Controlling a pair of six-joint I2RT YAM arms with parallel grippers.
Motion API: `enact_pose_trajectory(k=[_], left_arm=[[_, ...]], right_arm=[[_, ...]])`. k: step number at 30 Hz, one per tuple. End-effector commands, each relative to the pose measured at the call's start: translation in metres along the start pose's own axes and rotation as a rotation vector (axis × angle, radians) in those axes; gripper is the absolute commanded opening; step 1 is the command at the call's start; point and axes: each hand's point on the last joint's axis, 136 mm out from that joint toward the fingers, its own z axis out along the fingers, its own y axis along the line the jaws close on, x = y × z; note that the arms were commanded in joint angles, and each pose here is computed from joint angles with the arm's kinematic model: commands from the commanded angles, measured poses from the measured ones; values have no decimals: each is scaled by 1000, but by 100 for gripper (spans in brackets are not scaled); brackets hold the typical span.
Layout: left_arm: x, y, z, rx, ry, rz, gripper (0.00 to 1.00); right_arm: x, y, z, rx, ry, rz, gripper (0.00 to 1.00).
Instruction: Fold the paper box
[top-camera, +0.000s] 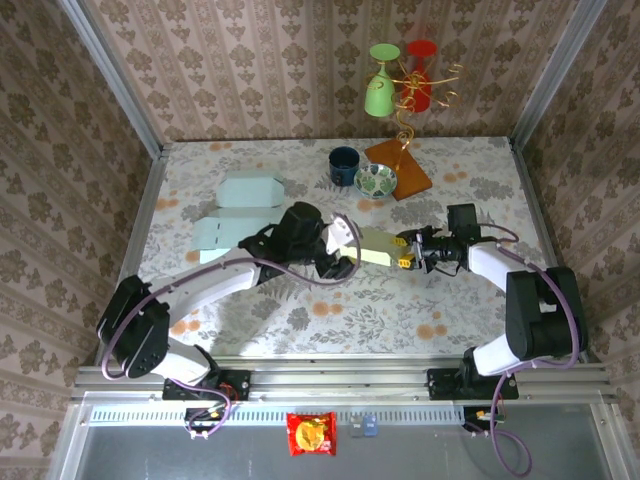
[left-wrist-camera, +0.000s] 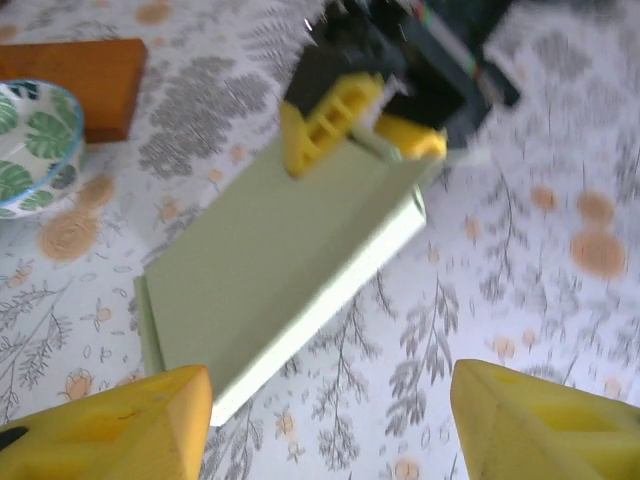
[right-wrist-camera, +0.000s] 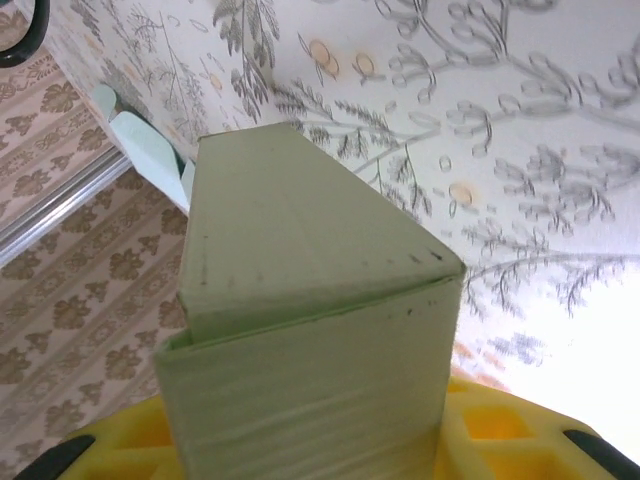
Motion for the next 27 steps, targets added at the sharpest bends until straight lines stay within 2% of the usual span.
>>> enact_pose_trajectory(k=[1, 4, 8, 12, 14, 17, 21, 24, 27], left_arm=[[39, 15, -5, -94, 141, 183, 69], [38, 29, -11, -150, 110, 146, 72], [34, 55, -27, -198, -11, -77, 74], [30, 65, -38, -131, -142, -362, 76], [27, 60, -39, -87, -178, -407, 76], [22, 43, -39, -30, -188, -314, 78], [36, 26, -27, 0, 2, -20, 81], [50, 47, -19, -85, 125, 153, 84], [49, 61, -12, -117, 151, 317, 91]], right_arm=[[22, -8, -6, 17, 115, 191, 38], [25, -11, -8, 34, 145, 253, 38], [23, -16, -4, 21, 172, 339, 38], [18, -20, 3, 7, 205, 406, 38], [15, -24, 6, 16, 221, 421, 39], [9, -31, 9, 28, 245, 438, 38], [4, -36, 9, 75, 278, 413, 38], [7, -41, 8, 115, 313, 399, 38], [8, -46, 6, 135, 331, 398, 39]])
